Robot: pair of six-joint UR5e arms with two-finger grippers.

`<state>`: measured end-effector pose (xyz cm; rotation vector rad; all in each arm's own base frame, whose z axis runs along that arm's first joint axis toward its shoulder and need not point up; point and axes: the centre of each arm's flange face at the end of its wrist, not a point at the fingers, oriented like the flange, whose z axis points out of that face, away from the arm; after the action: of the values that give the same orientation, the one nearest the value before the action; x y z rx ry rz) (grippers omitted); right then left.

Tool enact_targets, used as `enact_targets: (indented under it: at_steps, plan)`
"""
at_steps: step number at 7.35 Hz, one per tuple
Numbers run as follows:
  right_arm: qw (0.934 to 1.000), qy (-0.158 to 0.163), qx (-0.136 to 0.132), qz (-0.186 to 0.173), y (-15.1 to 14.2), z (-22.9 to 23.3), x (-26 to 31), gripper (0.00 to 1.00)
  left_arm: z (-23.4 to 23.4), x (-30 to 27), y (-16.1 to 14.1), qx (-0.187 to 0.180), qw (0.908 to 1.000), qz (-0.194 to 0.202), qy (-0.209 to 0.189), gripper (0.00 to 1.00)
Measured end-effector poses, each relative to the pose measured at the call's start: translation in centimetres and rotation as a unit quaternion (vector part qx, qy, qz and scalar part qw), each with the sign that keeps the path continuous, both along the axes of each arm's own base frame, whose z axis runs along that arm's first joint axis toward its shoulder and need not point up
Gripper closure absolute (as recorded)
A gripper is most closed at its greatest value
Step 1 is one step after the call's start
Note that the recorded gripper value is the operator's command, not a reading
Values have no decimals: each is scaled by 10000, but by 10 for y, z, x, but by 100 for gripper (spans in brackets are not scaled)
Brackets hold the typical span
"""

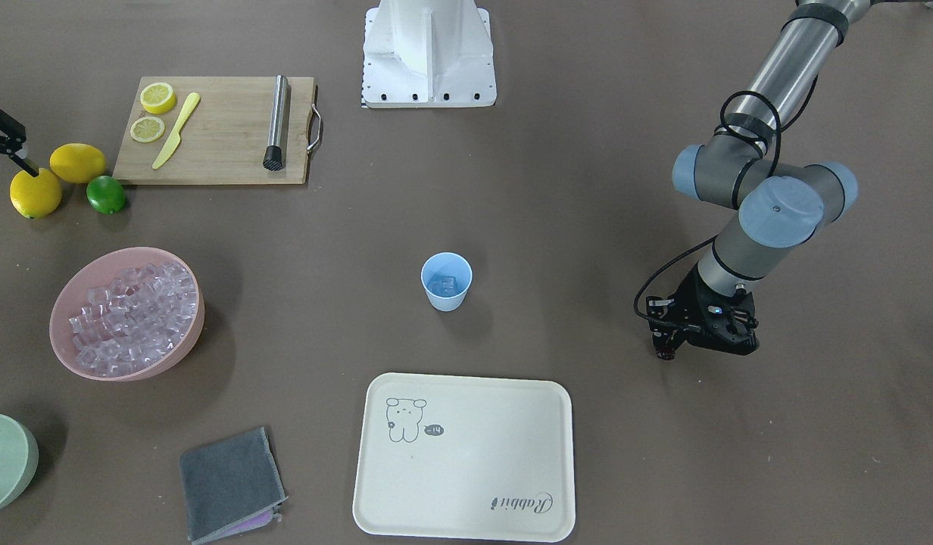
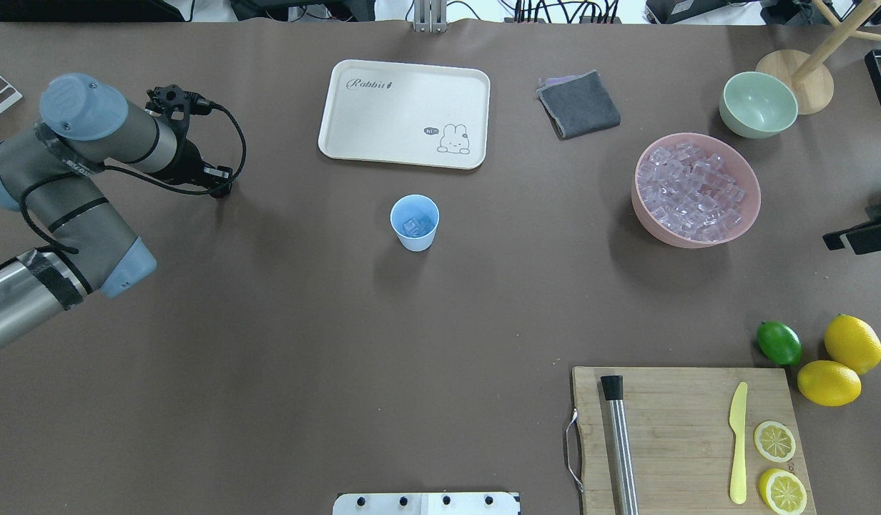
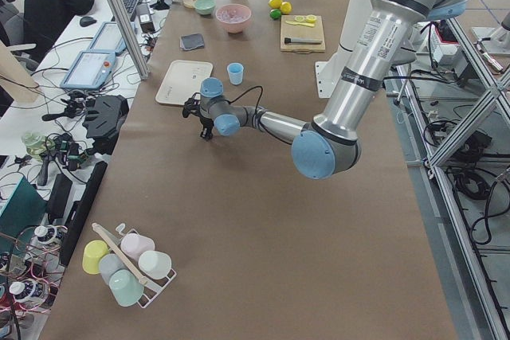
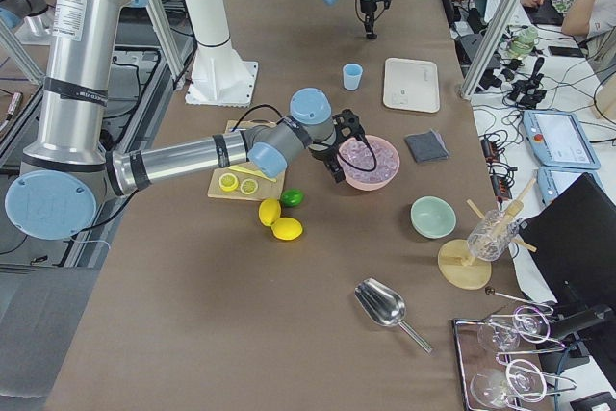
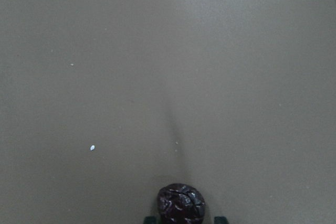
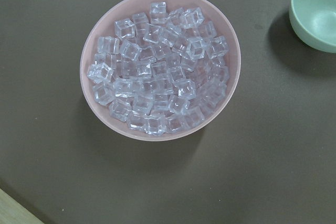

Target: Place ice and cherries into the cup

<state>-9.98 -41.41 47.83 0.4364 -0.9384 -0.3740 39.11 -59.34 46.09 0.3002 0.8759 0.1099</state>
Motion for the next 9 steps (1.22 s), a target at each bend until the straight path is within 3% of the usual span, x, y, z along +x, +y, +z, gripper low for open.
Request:
enact_targets:
  at_steps: [3,6,7,9]
  plan:
    - [10000,-27,14,22,-1,-4,0,1,-28,0,-2,-143,9994,-204,238,100]
    - [10000,27,-62,31,5,9,8,1,-128,2,-3,-249,9965,-251,759,100]
    - [9999,17,-170,28,7,20,20,1,-170,7,7,-287,9938,-299,1034,100]
    - [9976,-31,-692,54,-1,40,39,1,-229,27,31,-390,9881,-304,1455,100]
